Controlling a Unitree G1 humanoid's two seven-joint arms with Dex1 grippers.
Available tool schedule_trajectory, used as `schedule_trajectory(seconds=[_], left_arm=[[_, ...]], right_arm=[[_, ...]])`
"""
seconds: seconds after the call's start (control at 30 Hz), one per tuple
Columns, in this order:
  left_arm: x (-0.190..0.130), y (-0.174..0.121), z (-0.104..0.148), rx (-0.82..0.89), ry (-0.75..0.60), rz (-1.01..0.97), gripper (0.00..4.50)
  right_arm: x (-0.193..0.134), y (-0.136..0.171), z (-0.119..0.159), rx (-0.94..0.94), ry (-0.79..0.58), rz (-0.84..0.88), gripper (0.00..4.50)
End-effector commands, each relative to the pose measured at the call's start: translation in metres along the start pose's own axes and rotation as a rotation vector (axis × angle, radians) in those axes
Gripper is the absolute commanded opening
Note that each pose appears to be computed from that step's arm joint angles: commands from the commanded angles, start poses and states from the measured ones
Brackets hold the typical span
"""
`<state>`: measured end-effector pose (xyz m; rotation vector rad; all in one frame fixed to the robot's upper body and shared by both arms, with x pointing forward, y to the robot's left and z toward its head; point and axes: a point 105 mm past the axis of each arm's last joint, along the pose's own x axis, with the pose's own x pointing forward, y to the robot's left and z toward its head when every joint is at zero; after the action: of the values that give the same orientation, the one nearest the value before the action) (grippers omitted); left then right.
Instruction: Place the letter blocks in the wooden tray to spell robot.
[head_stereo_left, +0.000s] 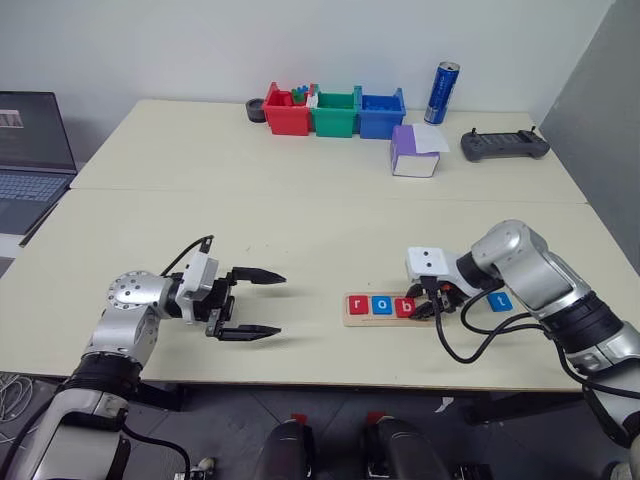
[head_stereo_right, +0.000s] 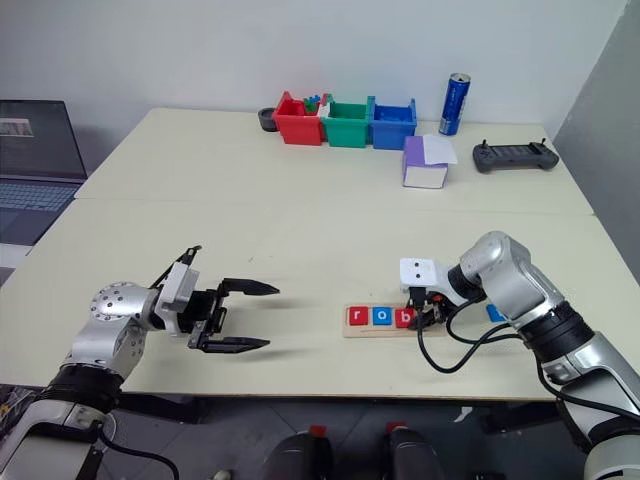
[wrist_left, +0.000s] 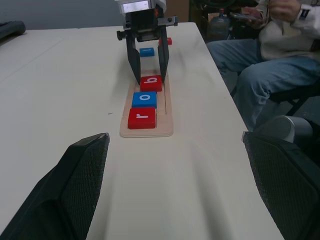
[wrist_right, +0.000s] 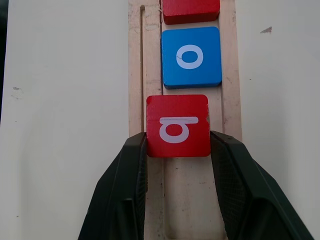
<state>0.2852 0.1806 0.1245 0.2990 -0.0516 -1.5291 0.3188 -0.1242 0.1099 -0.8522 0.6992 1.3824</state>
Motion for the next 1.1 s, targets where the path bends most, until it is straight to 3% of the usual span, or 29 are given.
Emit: schedule_trajectory(seconds=[0.03,1.1], left_arm=[[-0.001,0.005,0.010,0.047,-0.002,0.005,4.50],[-0.012,0.003,-0.004,0.034,0.023,0.042,4.50]], right_arm=[[-0.005,-0.007,0.007,-0.040,0.012,-0.024,1.46],[0.012,-0.005,0.021,-0.096,0.010,-0.027,1.46]])
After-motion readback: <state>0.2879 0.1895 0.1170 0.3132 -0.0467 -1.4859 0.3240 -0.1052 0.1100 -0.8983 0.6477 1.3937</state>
